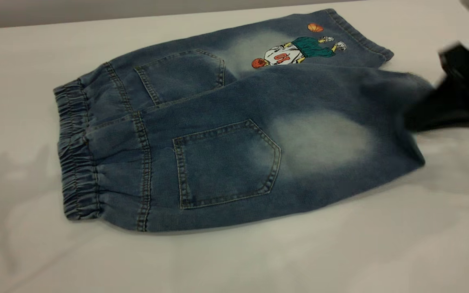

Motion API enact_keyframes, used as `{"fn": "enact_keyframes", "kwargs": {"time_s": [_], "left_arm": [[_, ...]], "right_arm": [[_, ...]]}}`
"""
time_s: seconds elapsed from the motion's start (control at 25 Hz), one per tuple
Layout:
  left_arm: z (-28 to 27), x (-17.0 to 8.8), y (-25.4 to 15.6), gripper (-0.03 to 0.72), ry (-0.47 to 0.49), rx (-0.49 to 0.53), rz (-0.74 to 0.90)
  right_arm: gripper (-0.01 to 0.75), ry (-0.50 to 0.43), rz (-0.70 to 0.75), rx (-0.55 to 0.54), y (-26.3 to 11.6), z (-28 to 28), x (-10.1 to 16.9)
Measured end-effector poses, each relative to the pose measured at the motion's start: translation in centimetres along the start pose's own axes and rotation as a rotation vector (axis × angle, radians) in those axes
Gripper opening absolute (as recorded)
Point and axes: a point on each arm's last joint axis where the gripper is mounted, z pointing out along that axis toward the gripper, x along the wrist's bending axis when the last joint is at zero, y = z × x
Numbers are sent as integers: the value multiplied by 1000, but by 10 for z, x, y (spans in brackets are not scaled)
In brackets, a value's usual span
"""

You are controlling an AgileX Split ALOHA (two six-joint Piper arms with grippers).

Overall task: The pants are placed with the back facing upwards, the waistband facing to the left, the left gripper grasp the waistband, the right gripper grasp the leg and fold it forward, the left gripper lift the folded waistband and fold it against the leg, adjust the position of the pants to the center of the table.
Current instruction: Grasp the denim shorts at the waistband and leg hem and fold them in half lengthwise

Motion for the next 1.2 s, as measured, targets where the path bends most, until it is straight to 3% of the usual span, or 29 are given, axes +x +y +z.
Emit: {"fn": "enact_keyframes", "kwargs": {"time_s": [0.2, 0.48, 0.84, 1.2], "left_arm": [[0, 0, 0, 499, 0, 1, 0], [0, 0, -3, 499, 4, 35, 0], [36, 7, -38, 499, 46, 283, -54], [84, -16, -87, 499, 26, 480, 38]], "right_arm": [[6, 54, -102, -10, 3, -5, 40], [6, -35, -96, -17, 5, -7, 32], [8, -23, -99, -12, 4, -6, 34], [8, -23, -99, -12, 4, -6, 34]]}}
